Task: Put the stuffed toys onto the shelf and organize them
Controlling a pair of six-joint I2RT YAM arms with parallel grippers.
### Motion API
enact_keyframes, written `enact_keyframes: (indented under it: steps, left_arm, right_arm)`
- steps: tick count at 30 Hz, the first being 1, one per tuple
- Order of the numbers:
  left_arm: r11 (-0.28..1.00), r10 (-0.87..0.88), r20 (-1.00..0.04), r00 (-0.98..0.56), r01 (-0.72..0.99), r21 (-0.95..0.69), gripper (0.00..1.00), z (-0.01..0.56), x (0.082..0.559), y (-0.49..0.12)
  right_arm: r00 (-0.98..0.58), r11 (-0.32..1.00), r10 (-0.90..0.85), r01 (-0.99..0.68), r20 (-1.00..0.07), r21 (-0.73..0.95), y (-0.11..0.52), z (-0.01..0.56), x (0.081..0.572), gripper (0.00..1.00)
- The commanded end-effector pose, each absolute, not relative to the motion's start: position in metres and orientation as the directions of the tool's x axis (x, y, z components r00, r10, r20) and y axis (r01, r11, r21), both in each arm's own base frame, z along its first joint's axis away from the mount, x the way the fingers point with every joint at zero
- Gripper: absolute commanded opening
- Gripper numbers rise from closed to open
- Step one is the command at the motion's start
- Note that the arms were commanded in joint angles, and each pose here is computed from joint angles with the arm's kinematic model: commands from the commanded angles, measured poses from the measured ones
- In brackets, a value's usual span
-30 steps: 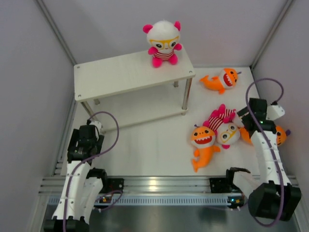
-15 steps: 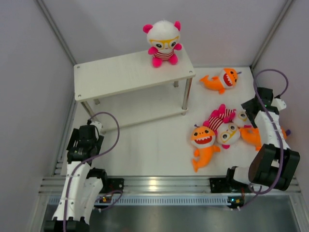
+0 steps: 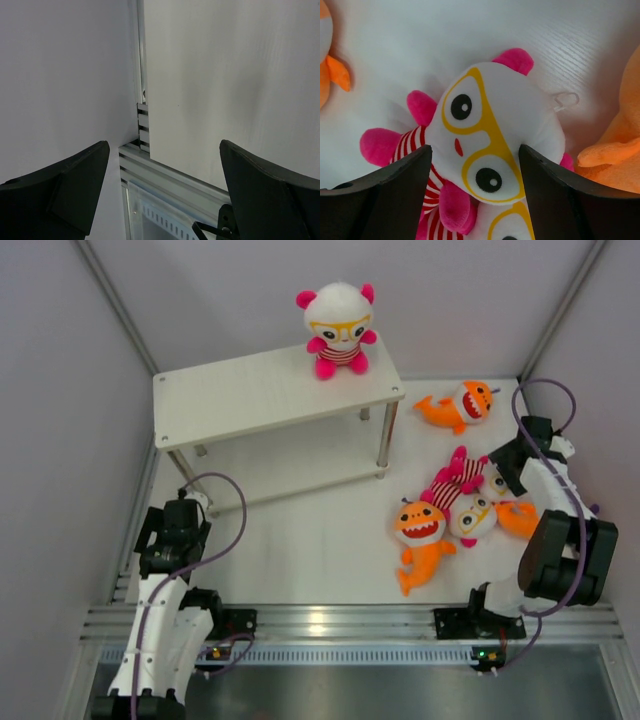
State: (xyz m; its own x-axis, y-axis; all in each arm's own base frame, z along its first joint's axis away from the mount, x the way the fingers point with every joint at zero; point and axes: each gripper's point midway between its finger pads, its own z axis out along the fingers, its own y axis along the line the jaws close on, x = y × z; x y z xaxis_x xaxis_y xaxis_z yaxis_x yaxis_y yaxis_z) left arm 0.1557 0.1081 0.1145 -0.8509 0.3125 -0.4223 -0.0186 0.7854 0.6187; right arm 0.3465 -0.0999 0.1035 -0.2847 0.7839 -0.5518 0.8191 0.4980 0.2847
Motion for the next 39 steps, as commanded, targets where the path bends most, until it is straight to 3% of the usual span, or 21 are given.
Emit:
enact_keyframes:
  steps: [1, 5, 8, 9, 12, 21, 26, 32, 39]
  left_arm:
    - [0.760, 0.302, -0.395, -0.868, -0.031, 0.649, 0.98, 0.113, 0.150, 0.115]
    - [0.757, 0.302, -0.399, -0.866, -0.036, 0.652, 0.98, 0.115, 0.150, 0.116]
    - [0.752, 0.300, -0.394, -0.869, -0.039, 0.658, 0.98, 0.116, 0.149, 0.117]
    - [0.751, 0.299, -0.394, -0.869, -0.041, 0.659, 0.98, 0.116, 0.148, 0.118]
    - [0.750, 0.301, -0.391, -0.870, -0.037, 0.660, 0.98, 0.115, 0.148, 0.118]
    - [0.753, 0.299, -0.386, -0.873, -0.033, 0.657, 0.98, 0.111, 0.147, 0.117]
    - [0.764, 0.296, -0.379, -0.877, -0.020, 0.645, 0.98, 0.104, 0.146, 0.115]
    - [0.754, 0.283, -0.382, -0.880, -0.042, 0.655, 0.98, 0.107, 0.144, 0.118]
    - [0.747, 0.276, -0.381, -0.883, -0.052, 0.663, 0.98, 0.104, 0.141, 0.119]
  right_arm:
    - [-0.273, 0.499, 0.780, 0.815, -0.563, 0.296, -0.100, 0.098, 0.352, 0.71]
    - [-0.310, 0.505, 0.778, 0.826, -0.547, 0.251, -0.102, 0.082, 0.352, 0.54]
    - [-0.314, 0.513, 0.779, 0.817, -0.542, 0.265, -0.100, 0.077, 0.354, 0.31]
    - [-0.314, 0.520, 0.777, 0.809, -0.546, 0.274, -0.098, 0.079, 0.353, 0.17]
    - [-0.288, 0.540, 0.755, 0.783, -0.589, 0.309, -0.100, 0.094, 0.355, 0.04]
    - [-0.043, 0.655, 0.497, 0.674, -0.867, 0.342, -0.136, 0.226, 0.360, 0.00]
    - [0.056, 0.747, 0.245, 0.626, -0.968, 0.225, -0.143, 0.313, 0.352, 0.00]
    - [0.221, 0.800, -0.080, 0.596, -0.972, 0.069, -0.110, 0.434, 0.339, 0.00]
    - [0.398, 0.889, -0.259, 0.455, -0.880, -0.055, -0.038, 0.557, 0.321, 0.00]
